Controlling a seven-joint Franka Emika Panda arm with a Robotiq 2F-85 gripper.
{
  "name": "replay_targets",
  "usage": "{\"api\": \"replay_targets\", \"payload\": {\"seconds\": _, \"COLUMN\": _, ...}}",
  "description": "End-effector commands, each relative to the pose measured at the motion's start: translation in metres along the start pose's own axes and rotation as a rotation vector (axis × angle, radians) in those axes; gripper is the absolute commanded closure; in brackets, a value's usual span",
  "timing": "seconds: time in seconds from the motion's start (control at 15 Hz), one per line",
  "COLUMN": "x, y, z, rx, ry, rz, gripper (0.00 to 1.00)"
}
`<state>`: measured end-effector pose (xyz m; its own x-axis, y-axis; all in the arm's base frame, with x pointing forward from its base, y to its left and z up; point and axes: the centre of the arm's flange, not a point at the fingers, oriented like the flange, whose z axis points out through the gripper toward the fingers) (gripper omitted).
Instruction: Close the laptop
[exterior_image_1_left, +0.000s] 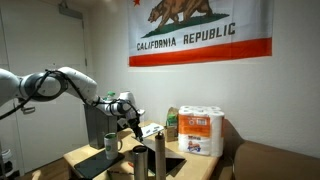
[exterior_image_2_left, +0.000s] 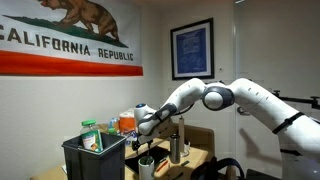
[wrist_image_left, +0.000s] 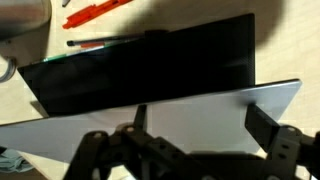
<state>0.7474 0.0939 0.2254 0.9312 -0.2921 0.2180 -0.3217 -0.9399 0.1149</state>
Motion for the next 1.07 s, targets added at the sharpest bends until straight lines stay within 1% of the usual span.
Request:
{"api": "replay_targets", "payload": {"seconds": 0.0, "x": -0.053, "y": 0.014, "z": -0.005, "rx": 0.012, "ry": -0.032, "rz": 0.029, "gripper": 0.00}}
{"api": "replay_targets", "payload": {"seconds": 0.33, "x": -0.084, "y": 0.020, "z": 0.005, "rx": 0.020, "ry": -0.036, "rz": 0.062, "gripper": 0.00}}
{"api": "replay_targets", "payload": {"seconds": 0.53, "x": -0.095, "y": 0.027, "z": 0.013, "rx": 0.022, "ry": -0.048, "rz": 0.101, "gripper": 0.00}}
{"api": "replay_targets", "payload": {"seconds": 0.67, "x": -0.093, "y": 0.032, "z": 0.013, "rx": 0.026, "ry": -0.063, "rz": 0.122, "gripper": 0.00}}
{"api": "replay_targets", "payload": {"seconds": 0.8, "x": -0.077, "y": 0.035, "z": -0.003, "rx": 0.044, "ry": -0.060, "rz": 0.131, "gripper": 0.00}}
{"api": "replay_targets", "payload": {"seconds": 0.87, "x": -0.067, "y": 0.037, "z": -0.020, "rx": 0.052, "ry": -0.056, "rz": 0.133, "gripper": 0.00}}
{"api": "replay_targets", "payload": {"seconds": 1.0, "x": -0.048, "y": 0.040, "z": -0.054, "rx": 0.052, "ry": -0.016, "rz": 0.139, "gripper": 0.00}}
